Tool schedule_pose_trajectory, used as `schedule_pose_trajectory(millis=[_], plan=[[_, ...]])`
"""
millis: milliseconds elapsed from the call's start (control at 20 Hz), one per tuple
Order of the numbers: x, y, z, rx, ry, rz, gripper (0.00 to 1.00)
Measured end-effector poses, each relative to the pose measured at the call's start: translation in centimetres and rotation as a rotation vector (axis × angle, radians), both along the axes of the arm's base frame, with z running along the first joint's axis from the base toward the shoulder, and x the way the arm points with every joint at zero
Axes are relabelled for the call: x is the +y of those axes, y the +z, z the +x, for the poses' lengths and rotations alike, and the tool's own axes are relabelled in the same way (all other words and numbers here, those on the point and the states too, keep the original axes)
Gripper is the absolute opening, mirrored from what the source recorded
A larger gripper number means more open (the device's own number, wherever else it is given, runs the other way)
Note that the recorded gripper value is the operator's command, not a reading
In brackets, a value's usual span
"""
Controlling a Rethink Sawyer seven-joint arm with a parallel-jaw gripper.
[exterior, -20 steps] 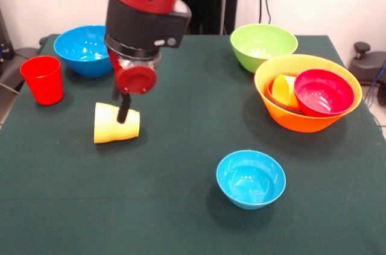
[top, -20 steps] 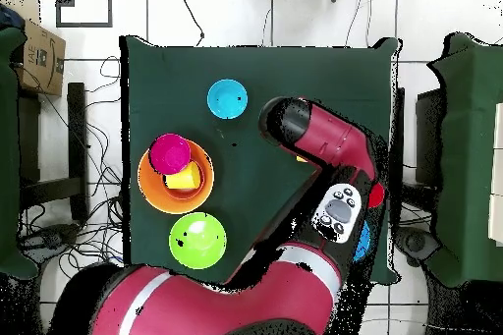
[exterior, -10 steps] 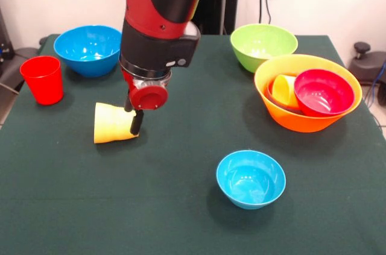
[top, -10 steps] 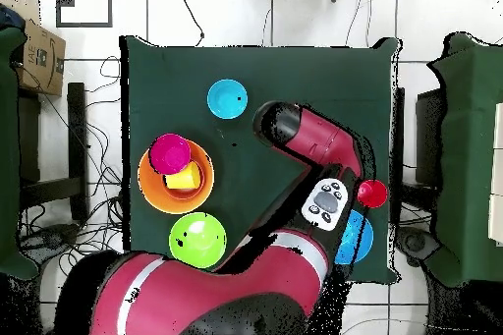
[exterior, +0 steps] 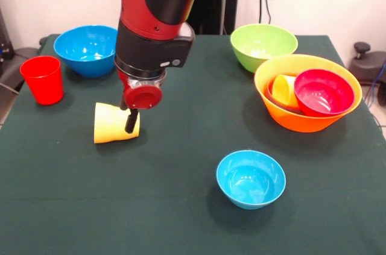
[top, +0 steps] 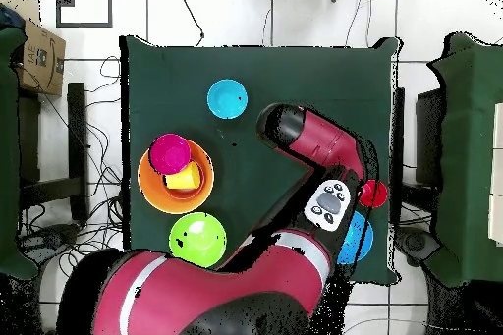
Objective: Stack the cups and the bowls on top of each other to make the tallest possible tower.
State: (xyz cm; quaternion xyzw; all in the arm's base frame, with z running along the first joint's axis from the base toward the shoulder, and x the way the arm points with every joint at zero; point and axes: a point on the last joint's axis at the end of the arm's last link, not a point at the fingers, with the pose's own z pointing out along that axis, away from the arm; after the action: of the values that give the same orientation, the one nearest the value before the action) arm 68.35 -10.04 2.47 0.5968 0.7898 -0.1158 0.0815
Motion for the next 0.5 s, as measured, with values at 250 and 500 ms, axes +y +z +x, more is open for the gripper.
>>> schedule_pose_trajectory(millis=[250,500], plan=[[-0.6,0.7,0.1,-0.006,-0.004,-0.012,1.00],[-0.7,1.5,0.4,-0.018,-0.005,-0.015,1.00]])
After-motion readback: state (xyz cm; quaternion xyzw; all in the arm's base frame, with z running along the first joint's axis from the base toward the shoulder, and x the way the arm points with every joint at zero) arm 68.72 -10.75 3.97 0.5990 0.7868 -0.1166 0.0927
